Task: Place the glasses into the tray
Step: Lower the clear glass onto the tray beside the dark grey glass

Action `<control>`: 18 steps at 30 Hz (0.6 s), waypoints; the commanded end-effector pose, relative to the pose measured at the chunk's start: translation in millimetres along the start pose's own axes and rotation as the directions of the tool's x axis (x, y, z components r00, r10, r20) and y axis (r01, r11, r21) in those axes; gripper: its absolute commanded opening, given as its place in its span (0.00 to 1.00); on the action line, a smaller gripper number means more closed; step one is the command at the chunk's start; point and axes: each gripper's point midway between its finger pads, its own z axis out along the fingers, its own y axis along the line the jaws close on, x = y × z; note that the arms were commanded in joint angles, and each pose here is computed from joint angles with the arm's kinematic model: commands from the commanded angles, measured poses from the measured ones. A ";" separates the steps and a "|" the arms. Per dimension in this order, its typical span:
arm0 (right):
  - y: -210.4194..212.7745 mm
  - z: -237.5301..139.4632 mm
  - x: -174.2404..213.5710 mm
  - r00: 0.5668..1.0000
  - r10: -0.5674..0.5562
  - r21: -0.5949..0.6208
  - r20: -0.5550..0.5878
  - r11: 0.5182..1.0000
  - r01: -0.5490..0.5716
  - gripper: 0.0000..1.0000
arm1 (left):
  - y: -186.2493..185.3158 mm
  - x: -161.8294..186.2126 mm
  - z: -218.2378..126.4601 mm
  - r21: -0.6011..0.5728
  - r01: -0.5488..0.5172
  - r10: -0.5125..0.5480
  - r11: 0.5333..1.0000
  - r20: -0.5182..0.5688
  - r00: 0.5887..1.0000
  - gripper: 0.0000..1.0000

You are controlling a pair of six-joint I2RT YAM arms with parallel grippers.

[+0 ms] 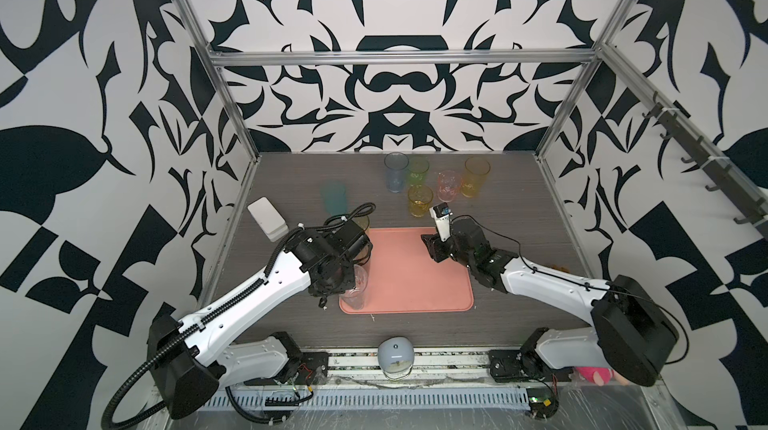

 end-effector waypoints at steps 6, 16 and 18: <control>1.6 -3.5 -15.3 0.999 -0.013 0.005 0.048 1.000 0.013 0.56 | 4.2 2.5 12.6 -0.040 0.019 -0.019 0.999 -0.010 1.000 0.00; -0.6 -3.3 -15.6 0.999 -0.014 0.019 0.046 1.000 0.013 0.56 | 4.2 3.7 25.0 -0.067 0.017 -0.019 0.998 -0.025 0.999 0.00; -1.3 -3.4 -15.5 0.999 -0.014 0.022 0.045 1.000 0.013 0.56 | 4.0 4.0 26.4 -0.071 0.016 -0.018 0.997 -0.030 0.999 0.00</control>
